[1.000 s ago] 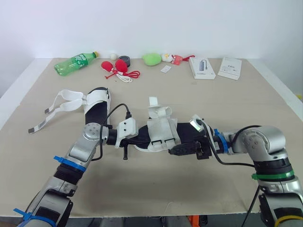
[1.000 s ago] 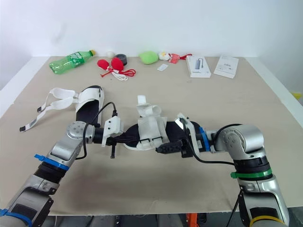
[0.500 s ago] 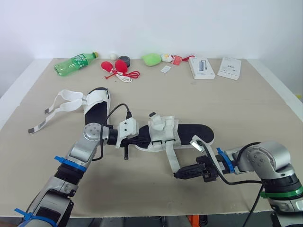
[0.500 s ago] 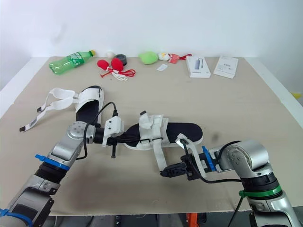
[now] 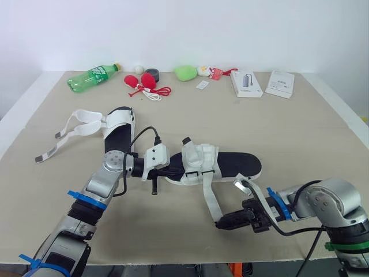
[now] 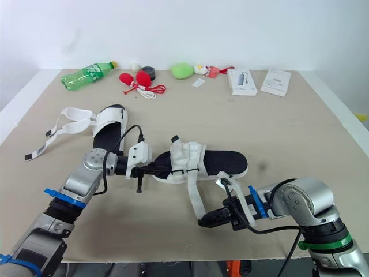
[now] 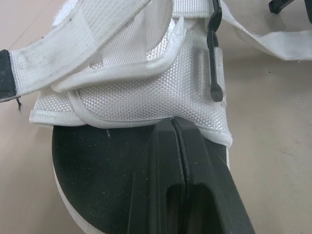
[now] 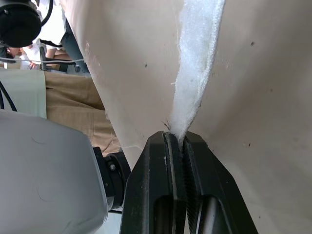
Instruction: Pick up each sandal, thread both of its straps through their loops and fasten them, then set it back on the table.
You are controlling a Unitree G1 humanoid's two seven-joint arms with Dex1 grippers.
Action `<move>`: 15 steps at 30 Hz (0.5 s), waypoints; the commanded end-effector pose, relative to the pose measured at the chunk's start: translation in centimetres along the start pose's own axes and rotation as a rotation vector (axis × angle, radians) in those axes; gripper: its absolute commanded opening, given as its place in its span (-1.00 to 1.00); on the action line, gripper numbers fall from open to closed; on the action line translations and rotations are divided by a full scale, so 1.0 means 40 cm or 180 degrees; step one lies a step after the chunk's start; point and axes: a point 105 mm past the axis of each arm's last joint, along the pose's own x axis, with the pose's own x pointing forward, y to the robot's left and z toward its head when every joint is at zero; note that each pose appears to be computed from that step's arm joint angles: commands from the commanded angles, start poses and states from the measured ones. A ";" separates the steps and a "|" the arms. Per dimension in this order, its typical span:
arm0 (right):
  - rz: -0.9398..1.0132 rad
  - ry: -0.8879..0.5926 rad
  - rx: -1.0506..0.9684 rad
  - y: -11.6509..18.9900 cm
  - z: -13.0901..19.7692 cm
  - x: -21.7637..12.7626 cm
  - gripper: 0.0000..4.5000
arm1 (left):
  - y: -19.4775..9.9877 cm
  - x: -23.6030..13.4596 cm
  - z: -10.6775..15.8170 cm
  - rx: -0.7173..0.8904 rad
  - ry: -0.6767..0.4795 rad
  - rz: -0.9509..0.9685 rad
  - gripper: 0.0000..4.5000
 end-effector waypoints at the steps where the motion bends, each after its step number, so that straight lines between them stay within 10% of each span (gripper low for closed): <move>1: -0.0046 0.0011 -0.0079 0.006 -0.002 -0.008 -0.99 | -0.010 0.014 -0.003 0.0027 0.0021 -0.0077 -1.00; 7: 0.0028 0.0022 -0.0074 0.018 -0.005 -0.016 -0.99 | -0.008 0.018 -0.002 0.0045 0.0020 -0.0095 -1.00; 15: -0.0203 0.0023 -0.0668 -0.004 0.013 -0.051 0.50 | -0.009 0.021 -0.002 0.0058 0.0022 -0.0124 -1.00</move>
